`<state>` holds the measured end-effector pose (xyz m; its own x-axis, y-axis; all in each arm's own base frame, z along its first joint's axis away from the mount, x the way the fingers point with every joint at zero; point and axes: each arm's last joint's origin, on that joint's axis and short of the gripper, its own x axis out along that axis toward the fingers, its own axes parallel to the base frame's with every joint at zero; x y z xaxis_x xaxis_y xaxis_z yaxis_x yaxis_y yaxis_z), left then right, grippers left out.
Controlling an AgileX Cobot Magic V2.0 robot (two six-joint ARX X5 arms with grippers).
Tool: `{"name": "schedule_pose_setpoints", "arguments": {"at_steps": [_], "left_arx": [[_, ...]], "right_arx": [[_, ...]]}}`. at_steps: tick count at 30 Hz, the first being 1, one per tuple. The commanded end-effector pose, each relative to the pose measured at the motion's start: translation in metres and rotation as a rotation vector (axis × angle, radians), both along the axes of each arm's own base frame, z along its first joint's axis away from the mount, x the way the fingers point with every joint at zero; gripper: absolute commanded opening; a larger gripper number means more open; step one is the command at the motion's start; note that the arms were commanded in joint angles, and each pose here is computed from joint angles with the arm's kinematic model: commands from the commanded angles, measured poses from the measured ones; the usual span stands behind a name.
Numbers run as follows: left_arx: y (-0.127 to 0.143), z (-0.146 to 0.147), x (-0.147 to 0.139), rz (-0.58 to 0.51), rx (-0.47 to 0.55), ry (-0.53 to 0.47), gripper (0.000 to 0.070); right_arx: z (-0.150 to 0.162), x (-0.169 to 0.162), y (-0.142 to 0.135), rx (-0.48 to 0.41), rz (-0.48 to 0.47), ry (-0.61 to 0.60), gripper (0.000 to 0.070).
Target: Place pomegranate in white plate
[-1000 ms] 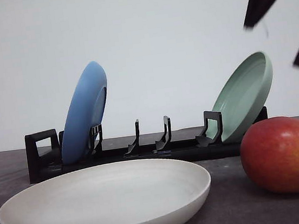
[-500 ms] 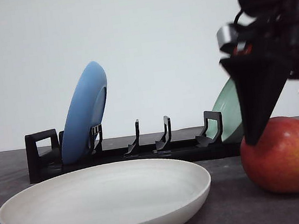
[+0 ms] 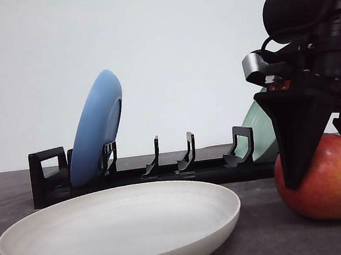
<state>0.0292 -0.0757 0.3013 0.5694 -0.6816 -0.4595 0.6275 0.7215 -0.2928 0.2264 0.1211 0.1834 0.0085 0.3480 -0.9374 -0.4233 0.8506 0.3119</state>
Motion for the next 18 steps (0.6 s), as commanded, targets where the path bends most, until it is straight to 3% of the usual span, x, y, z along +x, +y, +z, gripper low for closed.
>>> {"name": "schedule_pose_setpoints", "arguments": {"at_steps": [1, 8, 13, 18], "left_arx": [[-0.002, 0.001, -0.001, -0.015, -0.013, 0.000, 0.0554], [-0.002, 0.002, -0.001, -0.016, -0.013, -0.003, 0.0554], [-0.003, 0.005, -0.001, -0.021, -0.042, -0.018, 0.0554], [-0.004, 0.006, 0.000, -0.012, -0.046, -0.037, 0.0554]], "right_arx": [[0.002, 0.004, 0.004, 0.000, 0.007, -0.001, 0.0442], [0.038, 0.009, 0.031, 0.021, 0.059, -0.028, 0.0443], [0.061, 0.011, 0.075, 0.061, 0.156, -0.074, 0.0443], [0.059, 0.007, 0.123, 0.078, 0.268, -0.087, 0.0443]]}}
